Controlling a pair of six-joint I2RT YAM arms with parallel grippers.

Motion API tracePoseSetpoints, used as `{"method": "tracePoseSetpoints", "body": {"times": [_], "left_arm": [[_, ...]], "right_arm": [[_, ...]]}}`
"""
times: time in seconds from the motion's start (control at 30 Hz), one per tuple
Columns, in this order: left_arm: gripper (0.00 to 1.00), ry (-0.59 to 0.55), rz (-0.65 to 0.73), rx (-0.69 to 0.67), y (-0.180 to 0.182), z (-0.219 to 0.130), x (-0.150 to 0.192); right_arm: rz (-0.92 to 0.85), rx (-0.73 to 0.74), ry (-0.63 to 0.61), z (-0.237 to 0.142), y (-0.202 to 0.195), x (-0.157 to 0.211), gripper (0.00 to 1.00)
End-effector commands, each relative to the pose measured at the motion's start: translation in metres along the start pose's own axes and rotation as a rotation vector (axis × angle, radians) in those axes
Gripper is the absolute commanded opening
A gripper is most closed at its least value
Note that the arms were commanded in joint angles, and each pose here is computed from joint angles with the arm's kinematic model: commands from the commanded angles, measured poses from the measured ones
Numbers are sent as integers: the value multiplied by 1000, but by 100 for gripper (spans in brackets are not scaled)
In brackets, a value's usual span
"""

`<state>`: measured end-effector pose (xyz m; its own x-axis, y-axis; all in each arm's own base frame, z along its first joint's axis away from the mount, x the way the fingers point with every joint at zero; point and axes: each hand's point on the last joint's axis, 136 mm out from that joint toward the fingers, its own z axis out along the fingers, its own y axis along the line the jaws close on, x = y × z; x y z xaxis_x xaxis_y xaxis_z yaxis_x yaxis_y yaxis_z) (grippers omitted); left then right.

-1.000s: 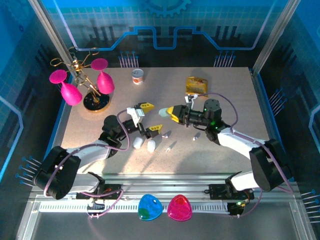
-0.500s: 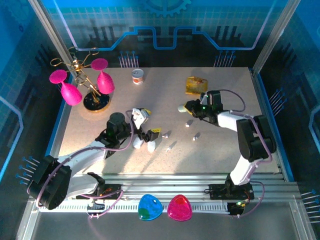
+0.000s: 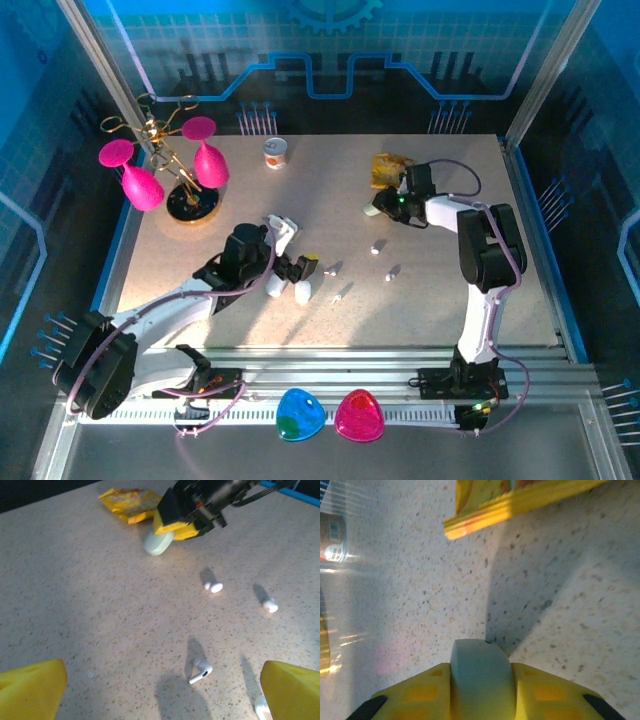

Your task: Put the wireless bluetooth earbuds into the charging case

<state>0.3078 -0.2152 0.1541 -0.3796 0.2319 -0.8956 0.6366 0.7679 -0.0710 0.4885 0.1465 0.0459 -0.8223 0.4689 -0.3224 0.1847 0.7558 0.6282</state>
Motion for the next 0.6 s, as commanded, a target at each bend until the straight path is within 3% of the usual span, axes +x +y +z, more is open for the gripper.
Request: {"method": "tracePoseSetpoints", "body": {"times": [0.0,0.27,0.4,0.57], "left_arm": [[99,61,-155,-86,9,-1,6],[99,202,-367,-200,-5,-4,41],[99,261,-425,-256,-19,-7,60],[99,397,-460,-360,-31,-11,98]], "right_arm": [[-29,91,-8,-8,-20,-7,31],[-156,128,-136,-66,-10,-21,69],[-223,95,-173,-93,0,-11,75],[-278,83,-187,-117,-1,8,77]]}}
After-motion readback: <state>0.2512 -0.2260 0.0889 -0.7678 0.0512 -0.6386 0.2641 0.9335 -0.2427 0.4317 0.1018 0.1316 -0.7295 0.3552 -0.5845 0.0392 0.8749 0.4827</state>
